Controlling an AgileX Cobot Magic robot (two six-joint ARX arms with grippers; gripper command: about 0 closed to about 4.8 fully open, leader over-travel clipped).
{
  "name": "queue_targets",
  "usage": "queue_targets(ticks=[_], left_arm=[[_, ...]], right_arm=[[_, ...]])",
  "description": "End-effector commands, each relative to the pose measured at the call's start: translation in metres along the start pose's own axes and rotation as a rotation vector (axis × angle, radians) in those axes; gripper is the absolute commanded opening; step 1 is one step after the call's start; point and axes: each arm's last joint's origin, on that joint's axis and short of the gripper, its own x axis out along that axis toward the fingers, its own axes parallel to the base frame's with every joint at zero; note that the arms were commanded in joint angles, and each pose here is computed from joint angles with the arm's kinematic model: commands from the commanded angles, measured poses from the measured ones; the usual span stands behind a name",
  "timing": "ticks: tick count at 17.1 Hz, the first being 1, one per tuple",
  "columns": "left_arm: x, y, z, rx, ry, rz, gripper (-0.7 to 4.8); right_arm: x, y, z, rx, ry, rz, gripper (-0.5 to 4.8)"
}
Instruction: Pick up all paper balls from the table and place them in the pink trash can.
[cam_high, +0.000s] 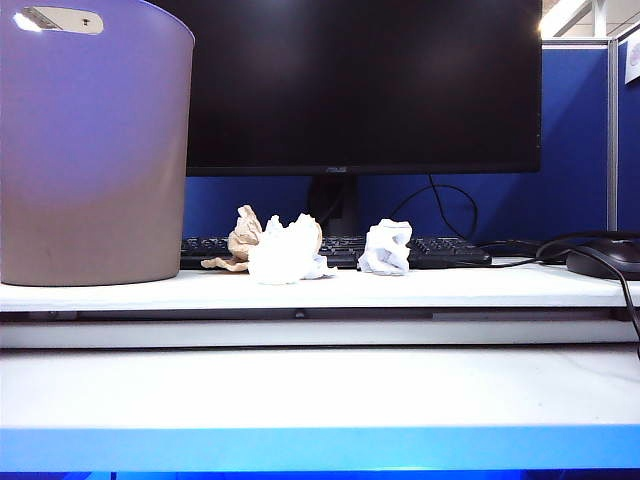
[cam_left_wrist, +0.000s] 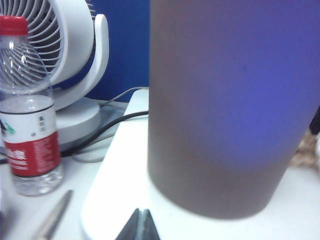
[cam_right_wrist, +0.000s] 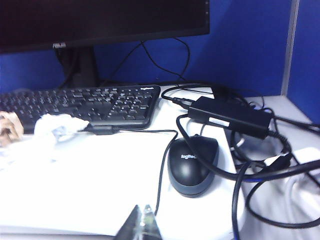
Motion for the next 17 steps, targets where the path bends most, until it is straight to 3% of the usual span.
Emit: queue_targets(ticks=[1,2,3,6,7,9,11,12,13,14,16,17], left_arm=[[0.0,-0.001,0.002,-0.139,-0.023,-0.014,-0.04],[0.0,-0.001,0.002,-0.211,-0.021,-0.029,-0.04],[0.0,-0.001,0.002,-0.233,-0.02,-0.032,-0.04],[0.0,-0.001,0.002,-0.238,-0.019,-0.032,-0.04],[0.0,-0.002,0.003,-0.316,-0.009,-0.078,-0.04],[-0.001,-0.008,0.008,-0.533,0.0,-0.262,-0.05],[-0.004,-0.012,0.017,-0.765,0.005,-0.419,-0.05],[-0.007,-0.015,0.028,-1.054,0.0,-0.54,-0.05],[-0.011,-0.017,0.037,-1.152,-0.055,-0.607,-0.05],[-0.016,-0.018,0.048,-1.2,-0.15,-0.685,-0.05],[-0.028,-0.02,0.075,-1.204,-0.32,-0.775,-0.05],[-0.039,-0.023,0.107,-1.08,-0.364,-0.785,-0.05]], right_arm=[[0.0,0.0,0.0,0.029,-0.018,0.006,-0.05],[0.0,0.0,0.0,0.069,-0.018,0.006,-0.05],[0.0,0.0,0.0,0.077,-0.017,0.006,-0.05],[0.0,0.0,0.0,0.078,-0.018,0.002,-0.05],[0.0,0.002,0.006,0.133,-0.068,0.062,-0.05],[-0.003,0.006,0.02,0.191,-0.202,0.156,-0.04],[-0.008,0.007,0.038,0.273,-0.372,0.15,-0.04],[-0.013,0.008,0.058,0.319,-0.463,0.116,-0.04],[-0.015,0.01,0.073,0.316,-0.483,0.118,-0.05],[-0.013,0.012,0.086,0.315,-0.482,0.122,-0.05],[0.0,0.018,0.12,0.284,-0.461,0.201,-0.05],[0.036,0.028,0.158,0.2,-0.366,0.371,-0.05]])
